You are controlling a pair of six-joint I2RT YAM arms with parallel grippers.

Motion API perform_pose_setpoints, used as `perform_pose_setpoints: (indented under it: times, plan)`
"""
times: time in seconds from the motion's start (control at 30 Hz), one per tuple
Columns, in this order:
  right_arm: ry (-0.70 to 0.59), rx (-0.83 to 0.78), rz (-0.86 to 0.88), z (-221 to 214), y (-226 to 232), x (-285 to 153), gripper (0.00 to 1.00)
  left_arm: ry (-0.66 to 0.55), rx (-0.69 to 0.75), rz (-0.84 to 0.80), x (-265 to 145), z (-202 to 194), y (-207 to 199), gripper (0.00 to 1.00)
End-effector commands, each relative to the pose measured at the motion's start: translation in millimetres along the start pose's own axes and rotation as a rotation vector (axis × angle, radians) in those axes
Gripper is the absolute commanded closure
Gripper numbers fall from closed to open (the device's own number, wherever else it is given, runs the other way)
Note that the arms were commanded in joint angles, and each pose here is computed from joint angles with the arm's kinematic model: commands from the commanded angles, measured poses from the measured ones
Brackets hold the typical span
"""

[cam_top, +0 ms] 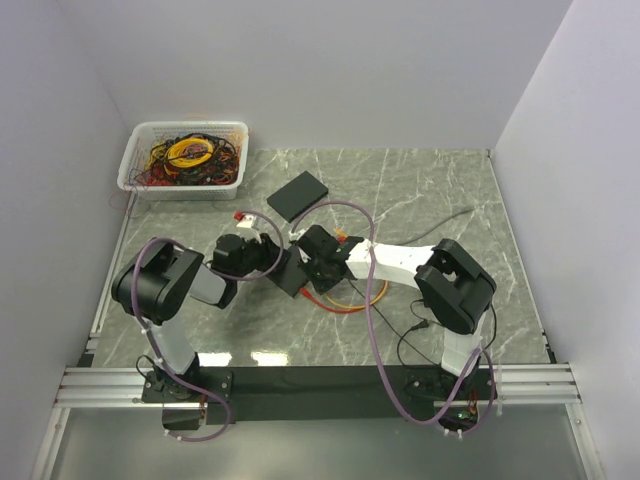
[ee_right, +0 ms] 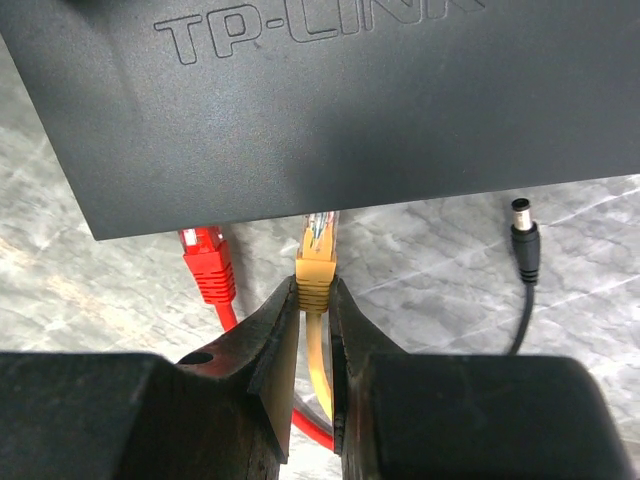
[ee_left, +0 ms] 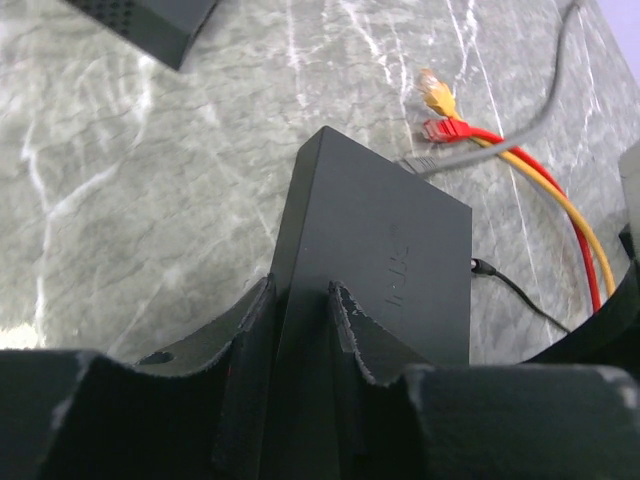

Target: Insert the plug into the switch port

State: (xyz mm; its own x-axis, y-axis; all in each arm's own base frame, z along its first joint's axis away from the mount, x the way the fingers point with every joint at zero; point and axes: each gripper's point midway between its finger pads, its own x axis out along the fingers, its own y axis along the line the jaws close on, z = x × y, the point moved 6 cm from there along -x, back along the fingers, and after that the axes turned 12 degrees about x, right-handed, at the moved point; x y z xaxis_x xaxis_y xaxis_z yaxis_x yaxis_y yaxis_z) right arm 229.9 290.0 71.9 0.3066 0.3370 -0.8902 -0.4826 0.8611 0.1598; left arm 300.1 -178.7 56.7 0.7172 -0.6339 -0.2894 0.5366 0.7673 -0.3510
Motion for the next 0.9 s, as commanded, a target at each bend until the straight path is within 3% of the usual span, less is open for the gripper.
perform_pose_setpoints:
  times: [0.0,0.17,0.4,0.87]
  plan:
    - [-0.219,-0.063,0.028,45.5,11.2,-15.8,1.00,0.068,0.057,-0.225,-1.2,-11.7,-28.3,0.76]
    - [-0.246,-0.141,0.011,55.5,10.3,-20.8,1.00,0.042,0.091,-0.298,-6.9,-8.3,-37.2,0.76]
    - [-0.337,-0.253,0.066,65.4,13.7,-37.1,1.00,0.035,0.101,-0.331,-9.7,-12.3,-40.1,0.83]
    - [-0.378,-0.268,0.144,101.0,30.0,-12.0,1.00,0.106,0.105,-0.447,-16.4,-33.0,-69.3,0.87]
